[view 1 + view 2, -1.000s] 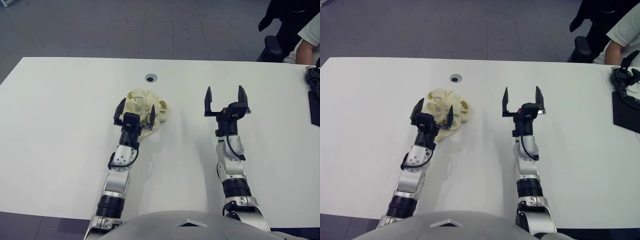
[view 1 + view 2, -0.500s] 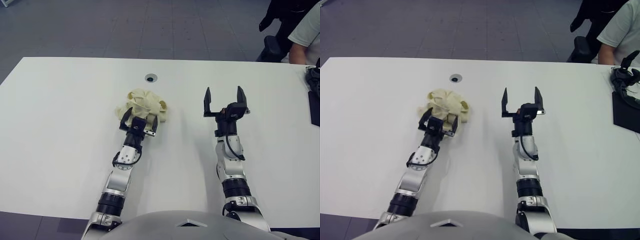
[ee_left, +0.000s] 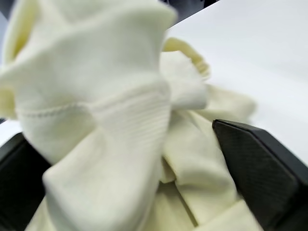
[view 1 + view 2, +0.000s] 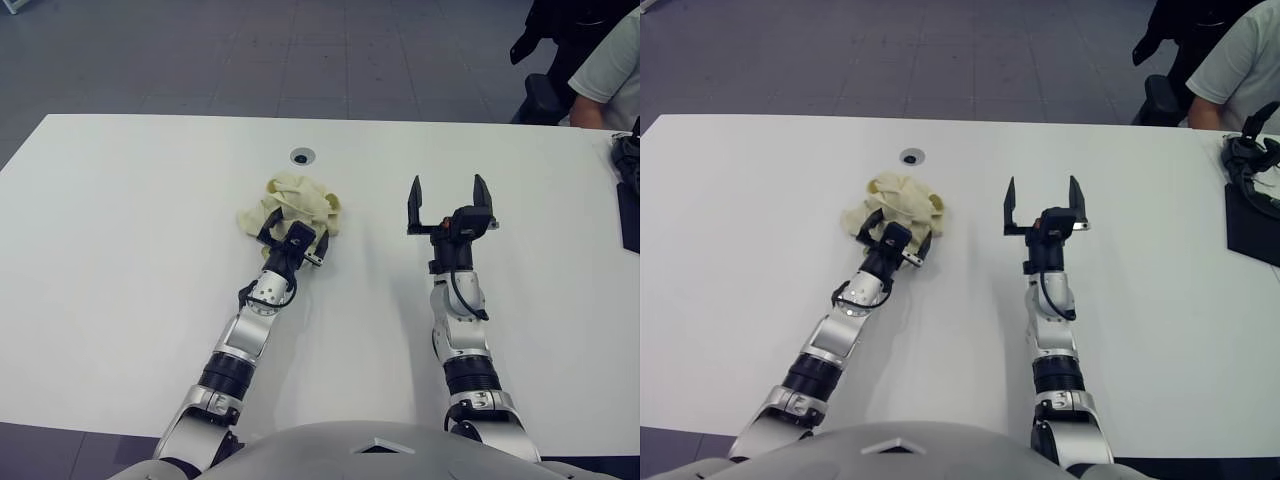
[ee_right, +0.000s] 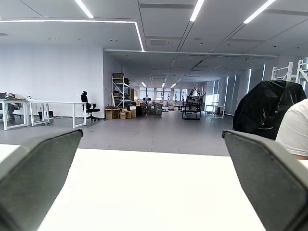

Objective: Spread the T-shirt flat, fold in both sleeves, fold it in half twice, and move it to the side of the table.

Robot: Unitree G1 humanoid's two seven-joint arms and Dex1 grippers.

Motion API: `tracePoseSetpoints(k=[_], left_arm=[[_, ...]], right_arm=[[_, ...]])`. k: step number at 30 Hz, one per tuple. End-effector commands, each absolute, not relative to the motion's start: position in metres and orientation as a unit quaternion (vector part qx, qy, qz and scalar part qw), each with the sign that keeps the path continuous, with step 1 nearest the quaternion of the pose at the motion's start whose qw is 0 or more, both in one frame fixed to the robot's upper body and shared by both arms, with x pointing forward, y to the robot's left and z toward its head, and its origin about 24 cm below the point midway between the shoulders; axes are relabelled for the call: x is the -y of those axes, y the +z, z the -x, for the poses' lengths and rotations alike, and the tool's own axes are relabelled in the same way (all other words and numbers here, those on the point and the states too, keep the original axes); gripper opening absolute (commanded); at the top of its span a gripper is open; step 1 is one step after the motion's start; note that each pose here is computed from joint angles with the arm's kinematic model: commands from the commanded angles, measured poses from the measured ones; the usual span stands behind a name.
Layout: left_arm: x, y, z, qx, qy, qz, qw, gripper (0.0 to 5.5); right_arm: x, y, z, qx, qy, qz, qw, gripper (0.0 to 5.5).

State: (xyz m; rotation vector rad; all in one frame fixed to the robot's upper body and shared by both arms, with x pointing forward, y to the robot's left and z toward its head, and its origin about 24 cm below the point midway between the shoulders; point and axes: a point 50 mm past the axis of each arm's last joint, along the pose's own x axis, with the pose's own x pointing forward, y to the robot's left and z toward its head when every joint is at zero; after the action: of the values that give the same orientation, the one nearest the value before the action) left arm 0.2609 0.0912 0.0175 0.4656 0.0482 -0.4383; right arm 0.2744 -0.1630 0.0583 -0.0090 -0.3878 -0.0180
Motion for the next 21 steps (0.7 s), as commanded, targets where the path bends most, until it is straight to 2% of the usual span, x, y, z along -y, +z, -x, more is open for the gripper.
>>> tracePoseSetpoints(k=[1, 5, 11, 14, 18, 21], left_arm=[[-0.086, -0.017, -0.204, -0.106, -0.356, -0.276, 0.887, 5.39], [-0.087, -0.003, -0.174, -0.098, -0.452, -0.229, 0.856, 5.39], [-0.108, 0.023, -0.133, -0.072, -0.593, -0.208, 0.774, 5.39], [-0.122, 0.027, -0.132, -0.077, -0.602, -0.222, 0.763, 5.39], [-0.136, 0.037, -0.153, -0.058, -0.554, -0.246, 0.793, 5.39], [-0.14, 0.054, -0.156, -0.031, -0.553, -0.227, 0.801, 5.39]], right_arm=[[0.175, 0.075, -0.281, 0.221, -0.034, 0.008, 0.975, 5.4], [0.187, 0.084, -0.28, 0.233, -0.054, 0.012, 0.971, 5.4], [0.2, 0.084, -0.271, 0.228, -0.067, 0.034, 0.971, 5.4], [0.206, 0.085, -0.269, 0.227, -0.073, 0.039, 0.97, 5.4], [0.205, 0.083, -0.269, 0.22, -0.074, 0.034, 0.972, 5.4], [0.203, 0.084, -0.269, 0.224, -0.067, 0.037, 0.972, 5.4]])
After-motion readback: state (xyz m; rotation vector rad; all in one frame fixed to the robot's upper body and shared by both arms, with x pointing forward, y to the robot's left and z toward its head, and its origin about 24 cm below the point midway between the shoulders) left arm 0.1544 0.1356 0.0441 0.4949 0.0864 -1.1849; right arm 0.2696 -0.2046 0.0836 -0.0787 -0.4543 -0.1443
